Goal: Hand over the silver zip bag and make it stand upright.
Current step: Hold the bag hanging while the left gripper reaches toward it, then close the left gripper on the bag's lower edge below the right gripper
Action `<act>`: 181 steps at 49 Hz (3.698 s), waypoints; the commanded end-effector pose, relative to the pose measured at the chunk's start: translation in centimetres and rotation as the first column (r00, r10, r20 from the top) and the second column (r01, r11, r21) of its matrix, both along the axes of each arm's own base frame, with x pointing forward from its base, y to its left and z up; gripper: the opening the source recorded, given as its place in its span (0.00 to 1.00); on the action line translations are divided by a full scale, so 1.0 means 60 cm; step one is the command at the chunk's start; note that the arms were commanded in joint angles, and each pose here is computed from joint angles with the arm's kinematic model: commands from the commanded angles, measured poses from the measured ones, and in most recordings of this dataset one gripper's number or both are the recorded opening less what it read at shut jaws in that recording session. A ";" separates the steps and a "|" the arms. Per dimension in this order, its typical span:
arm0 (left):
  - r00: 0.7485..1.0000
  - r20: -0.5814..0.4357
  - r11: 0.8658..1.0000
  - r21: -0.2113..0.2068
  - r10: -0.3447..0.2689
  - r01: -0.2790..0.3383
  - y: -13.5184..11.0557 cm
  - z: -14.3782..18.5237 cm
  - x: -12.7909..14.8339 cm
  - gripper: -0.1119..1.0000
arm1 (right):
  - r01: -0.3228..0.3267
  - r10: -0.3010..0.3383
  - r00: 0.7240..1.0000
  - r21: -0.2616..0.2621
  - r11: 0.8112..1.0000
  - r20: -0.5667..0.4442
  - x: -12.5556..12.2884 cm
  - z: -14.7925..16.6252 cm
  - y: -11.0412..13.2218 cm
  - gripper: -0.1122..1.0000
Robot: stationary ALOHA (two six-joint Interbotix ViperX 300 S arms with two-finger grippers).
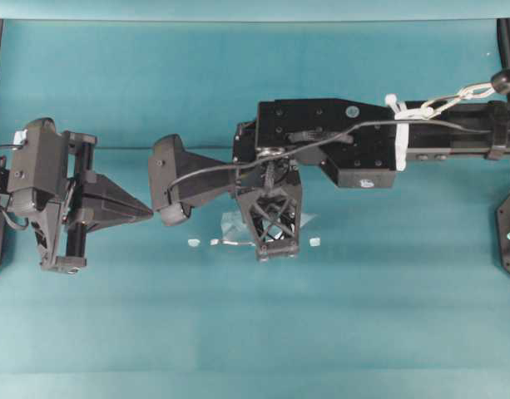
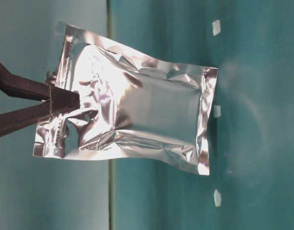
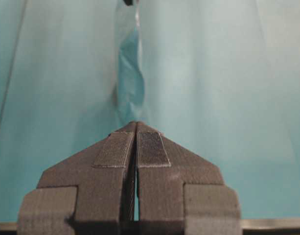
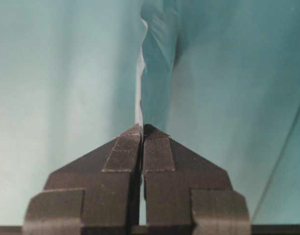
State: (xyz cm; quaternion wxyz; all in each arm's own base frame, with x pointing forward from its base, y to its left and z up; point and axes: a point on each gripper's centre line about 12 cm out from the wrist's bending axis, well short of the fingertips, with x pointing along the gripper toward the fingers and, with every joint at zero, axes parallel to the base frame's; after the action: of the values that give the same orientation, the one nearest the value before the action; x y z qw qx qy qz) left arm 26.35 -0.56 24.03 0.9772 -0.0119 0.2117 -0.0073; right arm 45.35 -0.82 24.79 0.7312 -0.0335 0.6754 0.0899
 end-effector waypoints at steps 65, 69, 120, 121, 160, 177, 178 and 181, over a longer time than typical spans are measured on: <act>0.989 0.136 0.994 -0.100 0.051 -0.038 0.007 -0.169 0.111 0.95 | -0.018 0.018 0.996 -0.006 1.000 0.086 0.006 0.005 0.009 0.11; 0.989 0.136 0.994 -0.100 0.057 -0.044 0.011 -0.183 0.131 0.95 | -0.017 0.018 0.996 -0.006 1.000 0.087 0.007 0.004 0.008 0.11; 0.989 0.120 0.991 -0.112 0.085 -0.071 0.026 -0.241 0.210 0.93 | -0.017 0.018 0.996 -0.007 1.000 0.091 0.006 -0.002 0.009 0.11; 0.989 0.122 0.991 -0.114 0.085 -0.072 0.026 -0.240 0.211 0.92 | -0.016 0.016 0.996 -0.007 1.000 0.092 0.006 0.000 0.009 0.11; 0.992 0.095 0.989 -0.129 0.088 -0.076 0.023 -0.263 0.229 0.36 | -0.011 0.011 0.995 -0.007 1.000 0.103 0.008 -0.007 0.008 0.11; 0.991 0.099 0.989 -0.130 0.088 -0.075 0.023 -0.266 0.221 0.36 | 0.006 -0.001 0.993 -0.046 0.999 0.117 0.010 -0.005 -0.001 0.13; 0.991 0.102 0.989 -0.130 0.088 -0.075 0.023 -0.266 0.222 0.36 | 0.006 -0.001 0.993 -0.046 0.999 0.118 0.010 -0.004 0.000 0.13; 0.991 0.102 0.989 -0.130 0.088 -0.075 0.023 -0.266 0.221 0.36 | 0.014 -0.009 0.993 -0.045 0.999 0.120 0.009 -0.003 -0.001 0.14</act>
State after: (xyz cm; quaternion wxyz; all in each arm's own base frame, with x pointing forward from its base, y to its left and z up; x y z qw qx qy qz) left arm 39.40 0.96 7.70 0.9826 -0.0811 0.1660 0.0213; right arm 45.96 -0.88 23.29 0.7565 -0.0521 0.6475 0.0753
